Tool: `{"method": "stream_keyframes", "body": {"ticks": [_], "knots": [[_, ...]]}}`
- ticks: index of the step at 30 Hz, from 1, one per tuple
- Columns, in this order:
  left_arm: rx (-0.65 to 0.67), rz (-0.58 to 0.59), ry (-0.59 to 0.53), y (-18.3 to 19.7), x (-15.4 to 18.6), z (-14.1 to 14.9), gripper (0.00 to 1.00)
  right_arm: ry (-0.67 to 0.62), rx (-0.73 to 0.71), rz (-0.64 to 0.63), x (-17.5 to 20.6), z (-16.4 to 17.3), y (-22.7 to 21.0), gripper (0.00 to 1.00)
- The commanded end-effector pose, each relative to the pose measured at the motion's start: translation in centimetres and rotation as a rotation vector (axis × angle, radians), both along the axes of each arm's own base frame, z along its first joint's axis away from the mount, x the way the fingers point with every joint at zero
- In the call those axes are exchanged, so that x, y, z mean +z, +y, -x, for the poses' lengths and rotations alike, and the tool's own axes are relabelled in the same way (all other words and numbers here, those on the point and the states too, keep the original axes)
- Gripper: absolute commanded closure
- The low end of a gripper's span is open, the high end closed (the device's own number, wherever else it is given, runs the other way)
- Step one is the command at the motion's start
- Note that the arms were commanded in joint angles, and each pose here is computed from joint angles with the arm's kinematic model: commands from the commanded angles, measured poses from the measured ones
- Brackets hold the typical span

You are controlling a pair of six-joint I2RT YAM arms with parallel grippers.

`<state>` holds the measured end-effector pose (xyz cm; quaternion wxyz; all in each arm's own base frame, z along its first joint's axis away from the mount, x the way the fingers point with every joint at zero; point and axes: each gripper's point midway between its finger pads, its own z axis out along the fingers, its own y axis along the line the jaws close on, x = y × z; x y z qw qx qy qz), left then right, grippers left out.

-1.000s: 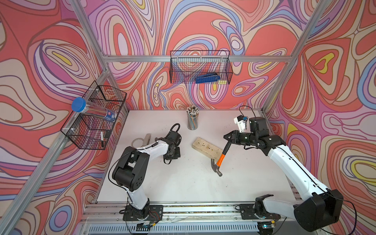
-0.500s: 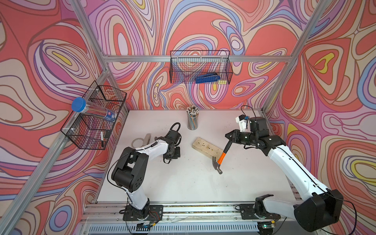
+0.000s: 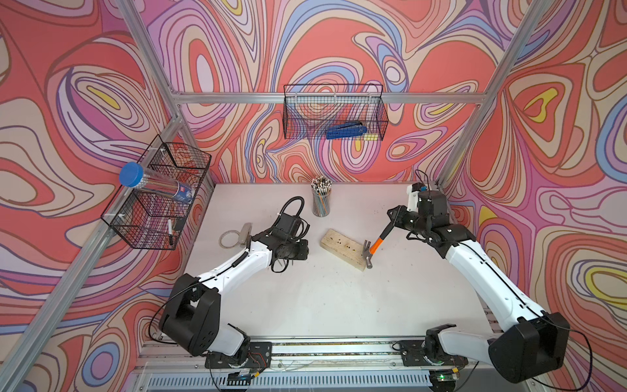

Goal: Use a claw hammer to pull out a nail
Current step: Place the hammer at the center of the board.

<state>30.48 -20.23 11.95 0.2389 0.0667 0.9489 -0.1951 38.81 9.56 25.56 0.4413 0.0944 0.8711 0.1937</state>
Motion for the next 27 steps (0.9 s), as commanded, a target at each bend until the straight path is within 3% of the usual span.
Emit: {"method": "stream_keyframes", "body": {"ticks": [1, 3, 6, 9, 10, 11, 12, 27], "knots": [[-0.068, 0.058, -0.092, -1.2, 1.5, 0.5, 0.58, -0.156, -0.121, -0.023, 3.7, -2.7, -1.7, 1.0], [-0.087, 0.083, -0.111, -1.5, 2.0, 0.9, 0.56, -0.174, -0.153, -0.019, 3.8, -3.4, -2.2, 1.0], [-0.105, 0.118, -0.139, -1.8, 2.6, 1.4, 0.39, -0.206, -0.19, -0.013, 3.8, -4.4, -2.9, 1.0], [-0.125, 0.15, -0.159, -2.4, 3.2, 1.6, 0.37, -0.225, -0.231, -0.002, 3.5, -5.2, -3.9, 1.0], [-0.13, 0.153, -0.159, -2.5, 3.2, 1.6, 0.29, -0.233, -0.245, 0.001, 3.4, -5.4, -4.2, 1.0], [-0.137, 0.156, -0.159, -2.7, 3.2, 1.7, 0.04, -0.243, -0.261, 0.003, 3.3, -5.7, -4.6, 1.0], [-0.145, 0.16, -0.16, -2.9, 3.3, 1.9, 0.0, -0.25, -0.275, 0.001, 3.2, -5.9, -4.9, 1.0], [-0.18, 0.185, -0.169, -4.1, 3.9, 2.9, 0.0, -0.266, -0.384, -0.094, -1.6, -8.3, -8.5, 1.0]]}}
